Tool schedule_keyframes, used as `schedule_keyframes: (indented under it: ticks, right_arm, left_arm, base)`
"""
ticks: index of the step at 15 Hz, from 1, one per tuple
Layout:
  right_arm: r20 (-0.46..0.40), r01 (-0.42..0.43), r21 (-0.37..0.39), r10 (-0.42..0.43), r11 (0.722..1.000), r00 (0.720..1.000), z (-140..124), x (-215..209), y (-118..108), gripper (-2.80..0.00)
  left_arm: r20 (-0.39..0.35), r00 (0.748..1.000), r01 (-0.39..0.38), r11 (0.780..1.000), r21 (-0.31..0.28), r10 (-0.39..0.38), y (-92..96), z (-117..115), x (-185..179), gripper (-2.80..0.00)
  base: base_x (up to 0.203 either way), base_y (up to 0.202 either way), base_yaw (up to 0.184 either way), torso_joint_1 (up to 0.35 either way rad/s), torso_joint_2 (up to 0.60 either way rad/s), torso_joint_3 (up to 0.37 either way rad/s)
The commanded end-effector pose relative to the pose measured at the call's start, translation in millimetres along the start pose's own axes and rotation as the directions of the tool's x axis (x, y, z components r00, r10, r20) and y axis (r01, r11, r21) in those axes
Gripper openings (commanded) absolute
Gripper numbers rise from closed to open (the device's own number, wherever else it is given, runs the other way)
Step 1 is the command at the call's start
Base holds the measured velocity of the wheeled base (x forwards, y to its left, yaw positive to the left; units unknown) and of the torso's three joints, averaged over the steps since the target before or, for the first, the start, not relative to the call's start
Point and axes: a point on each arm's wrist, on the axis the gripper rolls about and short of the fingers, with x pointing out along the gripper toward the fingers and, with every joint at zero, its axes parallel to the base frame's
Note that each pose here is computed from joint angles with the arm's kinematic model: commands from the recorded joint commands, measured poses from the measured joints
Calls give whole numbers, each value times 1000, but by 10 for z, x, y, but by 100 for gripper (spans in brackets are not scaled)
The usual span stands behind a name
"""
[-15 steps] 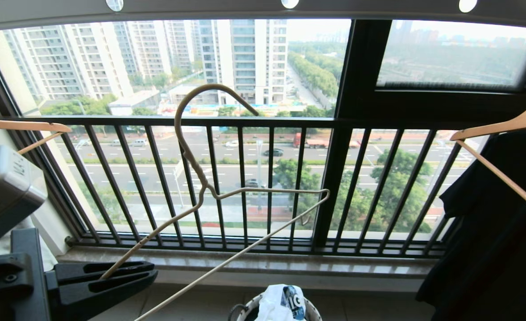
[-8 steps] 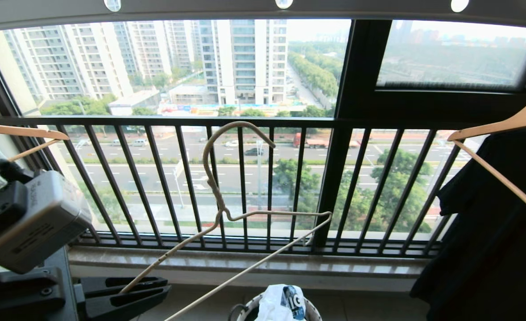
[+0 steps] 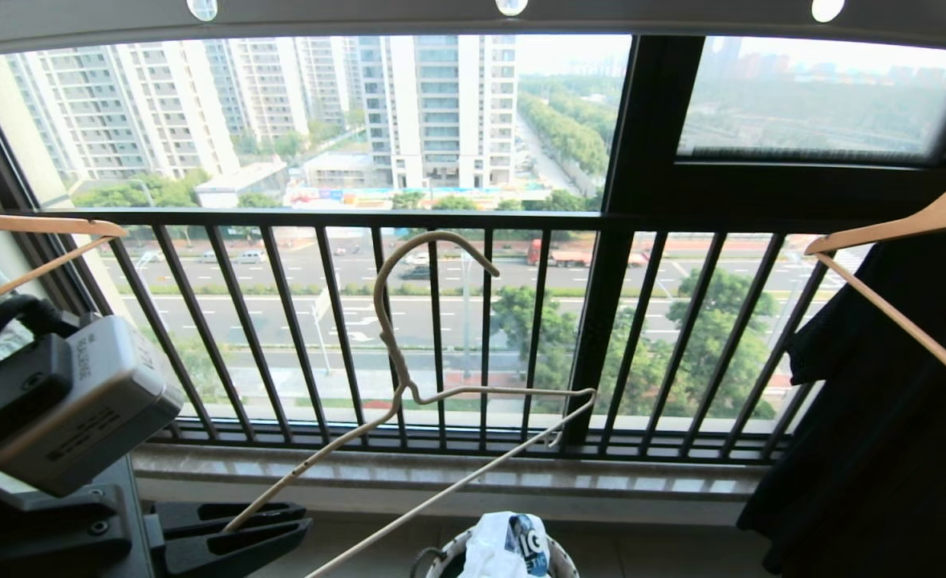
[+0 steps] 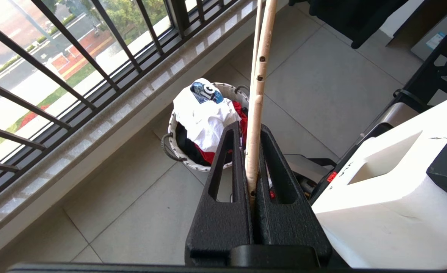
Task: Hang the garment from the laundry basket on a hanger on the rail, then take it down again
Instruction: Pick up clothes from the basket
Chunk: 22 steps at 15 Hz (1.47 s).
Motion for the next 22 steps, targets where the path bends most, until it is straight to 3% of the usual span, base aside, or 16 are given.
schedule_keyframes:
  ticks: [1, 22]
  right_arm:
    - [-2, 0, 4, 0, 1000, 1000, 0, 2, 0, -280]
    - [2, 1, 22, -1, 1000, 1000, 5, 2, -1, -280]
  left_arm:
    - [2, 1000, -1, 1000, -1, 1, 2, 4, -4, -280]
    - [10, 1000, -9, 1000, -4, 9, 9, 15, 11, -280]
  base:
    - [0, 0, 0, 0, 0, 0]
    - [0, 0, 0, -142, 315, 169]
